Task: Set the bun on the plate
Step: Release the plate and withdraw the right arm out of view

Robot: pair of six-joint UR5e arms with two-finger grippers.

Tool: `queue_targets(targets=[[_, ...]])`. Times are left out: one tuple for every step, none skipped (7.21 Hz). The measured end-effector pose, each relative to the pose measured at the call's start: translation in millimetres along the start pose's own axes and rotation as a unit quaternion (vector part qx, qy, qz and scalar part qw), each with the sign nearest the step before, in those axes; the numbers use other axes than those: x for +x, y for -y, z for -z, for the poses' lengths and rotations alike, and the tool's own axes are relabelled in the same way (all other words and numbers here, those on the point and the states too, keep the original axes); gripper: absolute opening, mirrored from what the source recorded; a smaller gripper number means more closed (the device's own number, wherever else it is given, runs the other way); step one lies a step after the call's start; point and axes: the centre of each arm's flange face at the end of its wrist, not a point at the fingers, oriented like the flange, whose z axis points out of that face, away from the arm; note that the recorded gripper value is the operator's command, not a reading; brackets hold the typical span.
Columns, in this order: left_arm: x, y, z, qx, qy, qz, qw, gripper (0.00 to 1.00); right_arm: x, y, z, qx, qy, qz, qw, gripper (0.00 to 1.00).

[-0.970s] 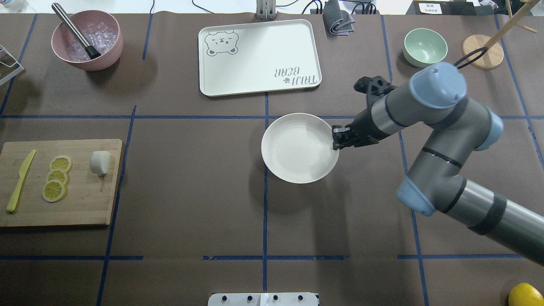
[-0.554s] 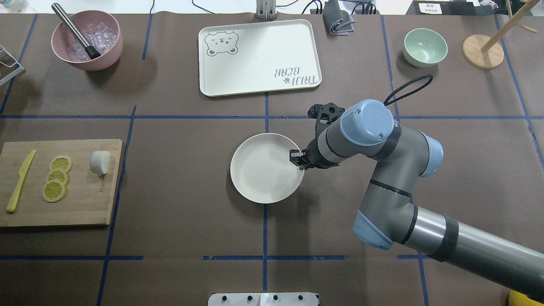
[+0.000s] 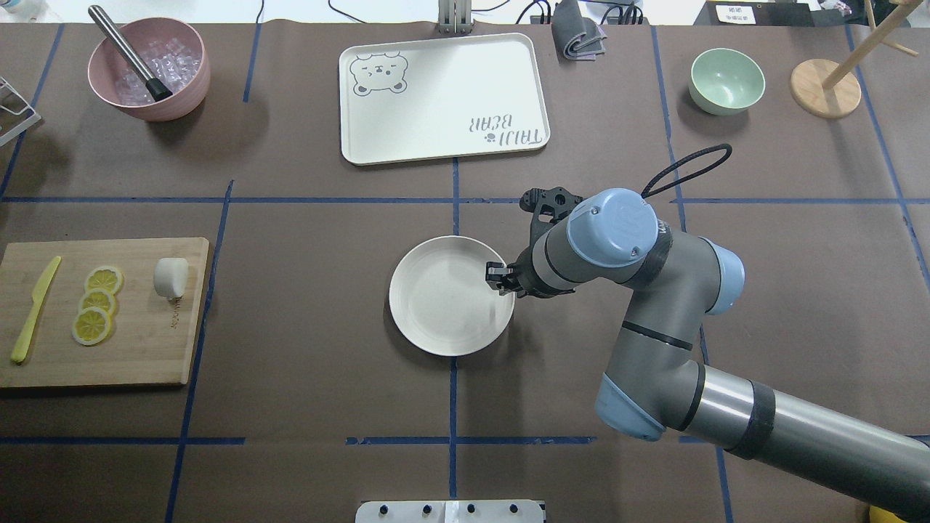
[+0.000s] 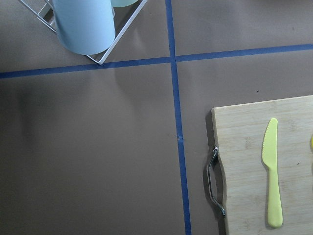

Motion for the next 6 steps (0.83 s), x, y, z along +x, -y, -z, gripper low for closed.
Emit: queue_targets(targets=[[0, 0, 0, 0.000, 0.000, 0.000, 1.0000, 1.00, 3, 9, 8, 0.004, -0.007, -0.012, 0.9999, 1.00], [1, 0, 0, 0.000, 0.000, 0.000, 1.0000, 1.00, 14, 31, 24, 0.004, -0.027, -0.016, 0.9995, 1.00], [1, 0, -1, -0.002, 0.001, 0.000, 1.0000, 1.00, 35, 60, 44, 0.003, -0.056, -0.002, 0.9984, 1.00], [1, 0, -4, -0.005, 0.001, -0.001, 1.0000, 1.00, 63, 93, 68, -0.001, -0.086, 0.024, 0.9960, 1.00], [2, 1, -5, -0.007, 0.001, -0.002, 1.0000, 1.00, 100, 125, 93, -0.009, -0.111, 0.057, 0.9921, 1.00], [3, 1, -6, -0.006, 0.001, -0.004, 1.0000, 1.00, 145, 154, 118, -0.019, -0.125, 0.090, 0.9879, 1.00]])
